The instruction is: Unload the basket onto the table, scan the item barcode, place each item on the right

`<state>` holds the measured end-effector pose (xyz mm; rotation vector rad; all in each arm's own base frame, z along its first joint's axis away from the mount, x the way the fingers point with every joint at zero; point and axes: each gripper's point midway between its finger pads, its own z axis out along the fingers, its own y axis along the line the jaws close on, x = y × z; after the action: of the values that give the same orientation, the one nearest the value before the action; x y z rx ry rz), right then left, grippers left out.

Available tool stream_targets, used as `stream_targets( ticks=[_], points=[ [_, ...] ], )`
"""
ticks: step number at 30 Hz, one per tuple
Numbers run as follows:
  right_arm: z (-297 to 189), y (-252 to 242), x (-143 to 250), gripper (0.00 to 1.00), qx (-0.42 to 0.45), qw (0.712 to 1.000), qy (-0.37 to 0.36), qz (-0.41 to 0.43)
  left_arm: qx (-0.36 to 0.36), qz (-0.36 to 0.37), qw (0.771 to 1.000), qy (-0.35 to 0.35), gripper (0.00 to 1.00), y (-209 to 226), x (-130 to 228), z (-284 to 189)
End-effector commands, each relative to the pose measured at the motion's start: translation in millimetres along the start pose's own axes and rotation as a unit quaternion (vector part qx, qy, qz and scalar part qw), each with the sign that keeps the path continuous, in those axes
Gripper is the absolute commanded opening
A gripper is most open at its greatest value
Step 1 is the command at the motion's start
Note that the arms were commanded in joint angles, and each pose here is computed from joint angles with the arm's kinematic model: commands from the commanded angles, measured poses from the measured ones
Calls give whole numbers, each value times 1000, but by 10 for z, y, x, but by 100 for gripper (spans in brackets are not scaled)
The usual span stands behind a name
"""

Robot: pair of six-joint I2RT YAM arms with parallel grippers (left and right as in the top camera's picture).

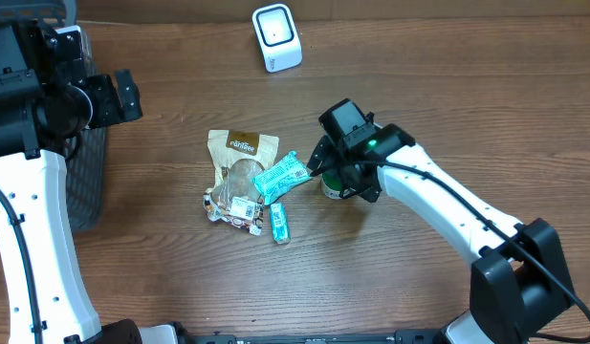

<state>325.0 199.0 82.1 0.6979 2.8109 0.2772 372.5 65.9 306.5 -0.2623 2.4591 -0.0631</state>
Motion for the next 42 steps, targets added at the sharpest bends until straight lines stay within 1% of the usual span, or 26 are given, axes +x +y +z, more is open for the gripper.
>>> stream_targets(
  ticks=[1, 4, 11, 14, 20, 27, 42],
  points=[
    [49, -52, 14, 100, 9, 1000, -12, 6, 0, -2, 1000, -6, 100, -7, -37, -18],
    [48, -96, -21, 100, 20, 1000, -23, 5, 0, -2, 1000, -6, 99, -6, -37, -18],
    [47, -100, -26, 99, 21, 999, -25, 5, 0, -2, 1000, -6, 100, -7, -37, -18],
    [47, -100, -27, 95, 21, 999, -25, 5, 0, -2, 1000, -6, 99, -7, -37, -18],
    [46, -99, -47, 84, 21, 999, -31, 3, 0, -2, 1000, -6, 100, -7, -38, -19],
    [45, -98, -57, 79, 21, 999, -33, 3, 0, -2, 1000, -6, 99, -7, -37, -18],
    [37, -129, -134, 79, 31, 998, -56, 2, 0, -2, 1000, -6, 100, -7, -37, -18]
  ],
)
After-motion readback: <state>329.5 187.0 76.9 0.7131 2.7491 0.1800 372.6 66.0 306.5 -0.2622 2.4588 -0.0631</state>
